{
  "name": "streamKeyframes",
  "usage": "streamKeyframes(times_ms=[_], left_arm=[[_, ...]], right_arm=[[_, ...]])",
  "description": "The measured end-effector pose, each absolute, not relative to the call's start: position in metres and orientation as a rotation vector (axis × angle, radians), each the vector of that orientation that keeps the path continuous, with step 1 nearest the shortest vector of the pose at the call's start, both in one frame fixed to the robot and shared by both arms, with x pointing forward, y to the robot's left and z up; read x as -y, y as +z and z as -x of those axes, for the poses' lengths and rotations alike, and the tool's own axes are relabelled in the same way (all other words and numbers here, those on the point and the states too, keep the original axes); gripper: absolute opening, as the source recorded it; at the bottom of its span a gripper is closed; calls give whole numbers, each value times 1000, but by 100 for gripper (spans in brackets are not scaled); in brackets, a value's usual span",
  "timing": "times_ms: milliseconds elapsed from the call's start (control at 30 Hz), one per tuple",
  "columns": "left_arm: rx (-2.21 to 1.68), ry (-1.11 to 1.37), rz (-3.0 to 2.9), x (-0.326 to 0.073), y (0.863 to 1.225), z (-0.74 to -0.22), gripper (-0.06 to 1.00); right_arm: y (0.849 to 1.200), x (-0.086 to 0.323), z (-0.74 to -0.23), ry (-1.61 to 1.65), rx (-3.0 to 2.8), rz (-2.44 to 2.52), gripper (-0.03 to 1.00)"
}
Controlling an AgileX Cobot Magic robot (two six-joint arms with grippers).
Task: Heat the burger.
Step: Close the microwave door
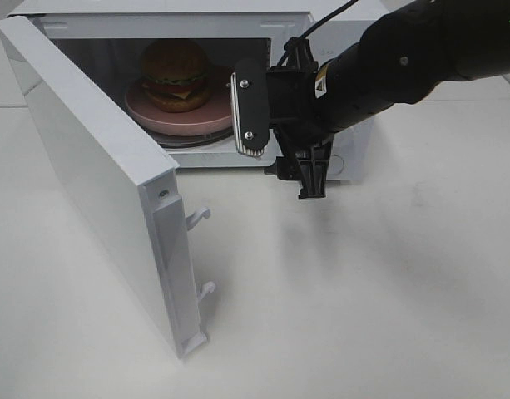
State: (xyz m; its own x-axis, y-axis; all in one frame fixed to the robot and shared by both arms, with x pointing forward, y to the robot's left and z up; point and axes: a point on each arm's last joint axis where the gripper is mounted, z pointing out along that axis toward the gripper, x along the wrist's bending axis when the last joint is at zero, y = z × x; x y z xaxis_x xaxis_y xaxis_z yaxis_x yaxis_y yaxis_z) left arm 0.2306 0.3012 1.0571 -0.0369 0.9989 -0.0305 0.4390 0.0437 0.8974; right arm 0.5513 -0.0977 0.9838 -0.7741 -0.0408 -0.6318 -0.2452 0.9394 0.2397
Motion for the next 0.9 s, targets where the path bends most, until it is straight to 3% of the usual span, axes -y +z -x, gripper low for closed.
streamKeyframes(times_ms=[900], left_arm=[[-1577, 951, -1491, -301, 1057, -231, 98]], right_arm=[[1023, 148, -479, 595, -2502, -599, 76]])
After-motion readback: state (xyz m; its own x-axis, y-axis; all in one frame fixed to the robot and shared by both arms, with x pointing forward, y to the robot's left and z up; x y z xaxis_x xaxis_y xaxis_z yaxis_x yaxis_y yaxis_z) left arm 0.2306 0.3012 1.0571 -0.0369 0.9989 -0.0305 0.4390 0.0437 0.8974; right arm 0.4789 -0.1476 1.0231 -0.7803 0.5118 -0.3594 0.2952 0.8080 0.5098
